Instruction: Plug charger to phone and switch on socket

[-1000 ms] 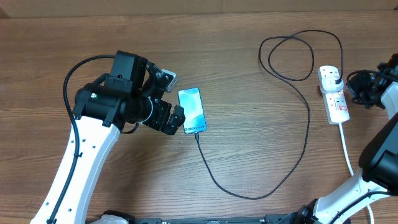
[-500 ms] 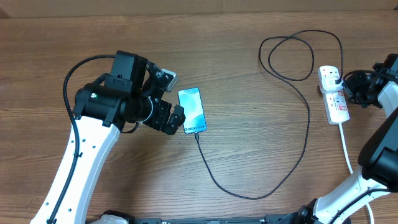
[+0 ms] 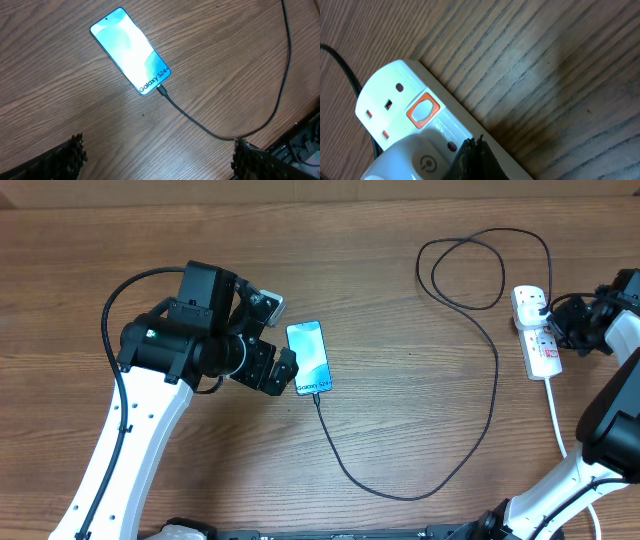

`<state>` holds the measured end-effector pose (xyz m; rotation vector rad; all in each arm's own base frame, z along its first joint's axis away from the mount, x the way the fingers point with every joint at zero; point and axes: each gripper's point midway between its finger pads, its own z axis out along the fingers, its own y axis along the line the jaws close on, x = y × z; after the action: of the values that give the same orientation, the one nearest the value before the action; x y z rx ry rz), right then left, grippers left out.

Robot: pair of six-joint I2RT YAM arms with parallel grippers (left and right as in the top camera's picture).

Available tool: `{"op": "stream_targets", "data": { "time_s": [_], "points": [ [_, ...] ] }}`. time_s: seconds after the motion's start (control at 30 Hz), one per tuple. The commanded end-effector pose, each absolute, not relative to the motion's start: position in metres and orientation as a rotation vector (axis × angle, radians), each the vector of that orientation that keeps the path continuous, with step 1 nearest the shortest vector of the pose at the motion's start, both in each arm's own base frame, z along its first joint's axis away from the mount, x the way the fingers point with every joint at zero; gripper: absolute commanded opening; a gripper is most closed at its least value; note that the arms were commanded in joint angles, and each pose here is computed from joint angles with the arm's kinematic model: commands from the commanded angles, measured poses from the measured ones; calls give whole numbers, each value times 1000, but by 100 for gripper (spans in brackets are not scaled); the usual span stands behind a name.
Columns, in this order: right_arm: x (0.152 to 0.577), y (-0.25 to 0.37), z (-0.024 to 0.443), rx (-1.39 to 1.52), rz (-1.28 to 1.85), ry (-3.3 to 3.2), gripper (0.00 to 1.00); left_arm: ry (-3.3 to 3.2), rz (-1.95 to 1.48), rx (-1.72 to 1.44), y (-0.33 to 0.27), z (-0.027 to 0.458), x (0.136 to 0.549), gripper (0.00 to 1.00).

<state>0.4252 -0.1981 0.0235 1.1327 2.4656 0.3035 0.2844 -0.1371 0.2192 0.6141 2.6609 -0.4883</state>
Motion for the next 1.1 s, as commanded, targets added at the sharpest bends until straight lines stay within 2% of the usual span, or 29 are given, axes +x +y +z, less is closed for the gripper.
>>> {"op": "stream_targets", "data": {
  "time_s": [0.0,0.4,1.07],
  "points": [
    [433,-167,19,1092,467,2503,4,2645,-510,628,-142,222,284,100],
    [419,-156,14,1135,492,2565,4,2643,-510,627,-142,222,285,99],
    [418,-124,11,1083,518,2647,4,2643,-509,628,-142,222,285,99]
  ]
}}
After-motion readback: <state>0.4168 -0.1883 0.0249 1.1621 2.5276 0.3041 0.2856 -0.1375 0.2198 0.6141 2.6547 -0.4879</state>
